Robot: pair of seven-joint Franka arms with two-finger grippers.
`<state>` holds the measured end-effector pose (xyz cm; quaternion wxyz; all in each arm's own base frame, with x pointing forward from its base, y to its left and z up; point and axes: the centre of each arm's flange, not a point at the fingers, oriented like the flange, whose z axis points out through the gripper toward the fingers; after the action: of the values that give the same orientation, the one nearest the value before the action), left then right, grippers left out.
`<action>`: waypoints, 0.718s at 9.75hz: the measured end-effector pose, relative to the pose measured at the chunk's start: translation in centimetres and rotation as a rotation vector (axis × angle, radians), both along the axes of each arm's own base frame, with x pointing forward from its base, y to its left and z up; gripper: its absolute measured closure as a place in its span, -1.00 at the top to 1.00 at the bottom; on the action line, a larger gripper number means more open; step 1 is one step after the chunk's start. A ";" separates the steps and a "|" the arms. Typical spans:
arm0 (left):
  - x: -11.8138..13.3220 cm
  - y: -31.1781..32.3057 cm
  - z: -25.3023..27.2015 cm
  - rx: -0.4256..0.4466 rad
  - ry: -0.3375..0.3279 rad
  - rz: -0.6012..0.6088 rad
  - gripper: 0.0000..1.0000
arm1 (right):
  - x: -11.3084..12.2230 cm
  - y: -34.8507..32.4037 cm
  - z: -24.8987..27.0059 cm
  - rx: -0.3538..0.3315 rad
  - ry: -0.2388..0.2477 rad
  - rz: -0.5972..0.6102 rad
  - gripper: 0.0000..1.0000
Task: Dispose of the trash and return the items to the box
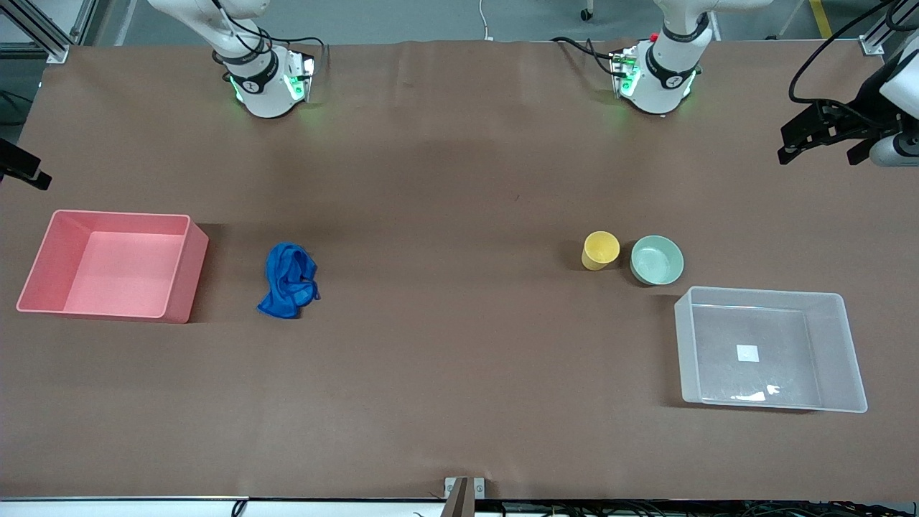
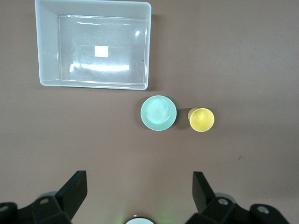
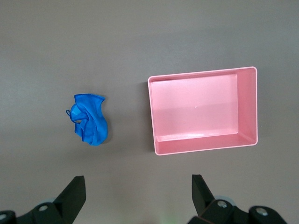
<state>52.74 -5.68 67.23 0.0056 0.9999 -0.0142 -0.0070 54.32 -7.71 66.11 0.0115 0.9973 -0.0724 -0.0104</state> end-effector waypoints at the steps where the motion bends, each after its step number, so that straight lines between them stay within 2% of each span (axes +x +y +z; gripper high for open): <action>1: 0.0 0.0 0.0 0.000 0.000 0.000 0.99 | 0.0 0.0 0.0 0.000 0.000 0.000 1.00; 5: 0.1 0.2 -0.5 0.001 0.010 0.004 1.00 | 0.0 0.3 0.0 0.003 0.002 0.005 1.00; 7: 0.4 0.5 -1.8 0.002 0.023 0.011 1.00 | 0.4 3.0 -0.3 0.010 0.006 0.055 1.00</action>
<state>53.17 -5.15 65.47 0.0049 0.9998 -0.0088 -0.0185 54.72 -4.67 65.81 0.0069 0.9989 -0.0450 -0.0136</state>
